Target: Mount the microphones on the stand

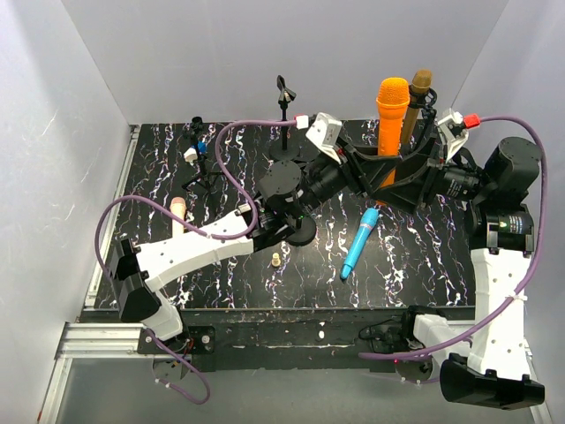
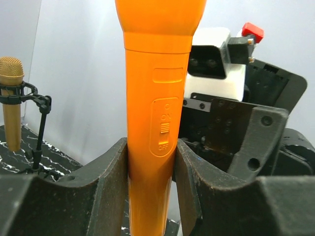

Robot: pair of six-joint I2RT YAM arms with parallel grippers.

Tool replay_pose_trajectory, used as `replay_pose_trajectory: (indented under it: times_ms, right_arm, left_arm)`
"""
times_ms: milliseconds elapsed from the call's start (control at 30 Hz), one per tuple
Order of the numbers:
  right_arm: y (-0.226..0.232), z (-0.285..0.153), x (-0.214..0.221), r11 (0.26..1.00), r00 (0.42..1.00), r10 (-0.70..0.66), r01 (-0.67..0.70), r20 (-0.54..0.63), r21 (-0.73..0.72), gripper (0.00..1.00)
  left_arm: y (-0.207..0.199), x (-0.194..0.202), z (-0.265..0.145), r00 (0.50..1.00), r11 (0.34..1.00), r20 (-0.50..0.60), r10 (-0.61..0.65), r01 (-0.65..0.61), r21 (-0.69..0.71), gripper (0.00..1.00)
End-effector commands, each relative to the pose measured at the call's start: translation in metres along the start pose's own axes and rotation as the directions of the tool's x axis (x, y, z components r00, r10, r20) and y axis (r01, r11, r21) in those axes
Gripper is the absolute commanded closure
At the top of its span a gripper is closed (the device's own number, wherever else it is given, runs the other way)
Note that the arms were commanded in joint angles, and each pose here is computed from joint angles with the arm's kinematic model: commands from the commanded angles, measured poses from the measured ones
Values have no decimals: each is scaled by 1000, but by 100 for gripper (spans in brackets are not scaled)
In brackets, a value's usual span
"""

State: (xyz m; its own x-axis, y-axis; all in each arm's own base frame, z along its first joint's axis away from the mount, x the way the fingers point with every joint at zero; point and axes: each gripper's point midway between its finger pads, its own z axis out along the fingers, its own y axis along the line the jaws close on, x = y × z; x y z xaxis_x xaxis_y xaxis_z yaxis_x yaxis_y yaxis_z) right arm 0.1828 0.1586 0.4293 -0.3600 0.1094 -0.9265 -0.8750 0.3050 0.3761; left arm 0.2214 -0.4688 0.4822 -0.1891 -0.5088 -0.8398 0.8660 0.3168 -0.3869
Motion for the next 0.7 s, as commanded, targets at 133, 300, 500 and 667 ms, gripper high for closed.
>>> replay_pose_trajectory:
  times_ms: [133, 300, 500, 667]
  right_arm:
    - [0, 3, -10, 995, 996, -88, 88, 5, -39, 24]
    - [9, 3, -8, 989, 993, -114, 114, 3, -96, 58]
    - [13, 2, -1, 983, 992, -123, 121, -2, -136, 99]
    - [10, -1, 5, 979, 989, -146, 143, -9, -144, 99]
  left_arm:
    - [-16, -32, 0, 988, 999, 151, -36, 39, -16, 100]
    - [-16, -25, 0, 990, 998, 134, -55, 57, -11, 100]
    - [-18, -26, -6, 992, 998, 107, -66, 68, -15, 92]
    - [-14, -31, -24, 998, 998, 44, -34, 37, -54, 21]
